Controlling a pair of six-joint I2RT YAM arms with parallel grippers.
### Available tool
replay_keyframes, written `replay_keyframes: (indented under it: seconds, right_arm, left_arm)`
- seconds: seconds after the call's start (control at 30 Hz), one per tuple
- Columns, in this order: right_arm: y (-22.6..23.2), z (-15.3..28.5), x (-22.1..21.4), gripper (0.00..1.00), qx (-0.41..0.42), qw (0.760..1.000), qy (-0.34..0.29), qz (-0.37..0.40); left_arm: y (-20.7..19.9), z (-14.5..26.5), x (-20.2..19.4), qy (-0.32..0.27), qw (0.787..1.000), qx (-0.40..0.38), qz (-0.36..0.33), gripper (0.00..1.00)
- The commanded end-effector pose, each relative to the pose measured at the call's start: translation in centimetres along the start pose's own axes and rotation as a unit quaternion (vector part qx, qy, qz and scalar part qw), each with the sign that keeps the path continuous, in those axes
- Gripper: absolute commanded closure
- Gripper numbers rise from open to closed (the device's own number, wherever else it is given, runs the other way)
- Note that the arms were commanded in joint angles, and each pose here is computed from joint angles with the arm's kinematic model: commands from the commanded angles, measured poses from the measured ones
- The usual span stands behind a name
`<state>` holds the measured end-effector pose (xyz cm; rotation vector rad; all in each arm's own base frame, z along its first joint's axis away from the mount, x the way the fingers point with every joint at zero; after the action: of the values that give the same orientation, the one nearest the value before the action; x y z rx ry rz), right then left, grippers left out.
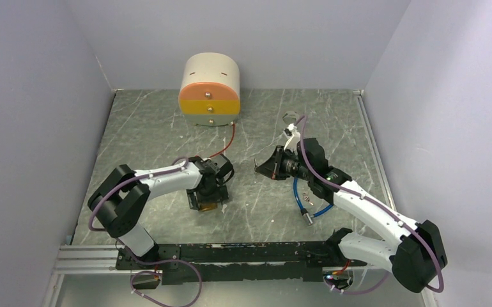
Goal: Unlock with the key
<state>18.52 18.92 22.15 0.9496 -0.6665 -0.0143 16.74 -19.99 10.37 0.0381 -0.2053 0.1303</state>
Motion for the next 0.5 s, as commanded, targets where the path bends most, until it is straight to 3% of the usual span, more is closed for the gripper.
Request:
replay_keyframes:
  seconds: [0.0,0.2,0.47]
  right_arm:
    - [1.2,0.1,1.1,1.00,0.028,0.999,-0.004,0.028]
    - [1.3,-0.2,1.1,1.00,0.035,0.998,0.012,0.042]
    - [1.5,-0.5,1.7,1.00,0.038,0.997,0.022,0.068]
  left_arm:
    - [-0.1,0.1,0.8,-0.070,0.996,-0.022,0.055,0.14]
    - [-0.4,-0.8,0.6,-0.063,0.995,-0.026,0.074,0.26]
    - [-0.8,-1.4,0.6,-0.049,0.995,-0.020,0.085,0.61]
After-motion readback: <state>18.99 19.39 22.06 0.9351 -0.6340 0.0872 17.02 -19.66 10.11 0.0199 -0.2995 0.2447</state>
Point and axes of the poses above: each gripper's point midway between its finger pads, its own z axis back along the fingers, its own y axis along the line the jaws close on, x = y × z, the point moved 9 cm from there along z, back along the fingers, and after that the axes turned 7 degrees about -z, right-handed, at the moved point
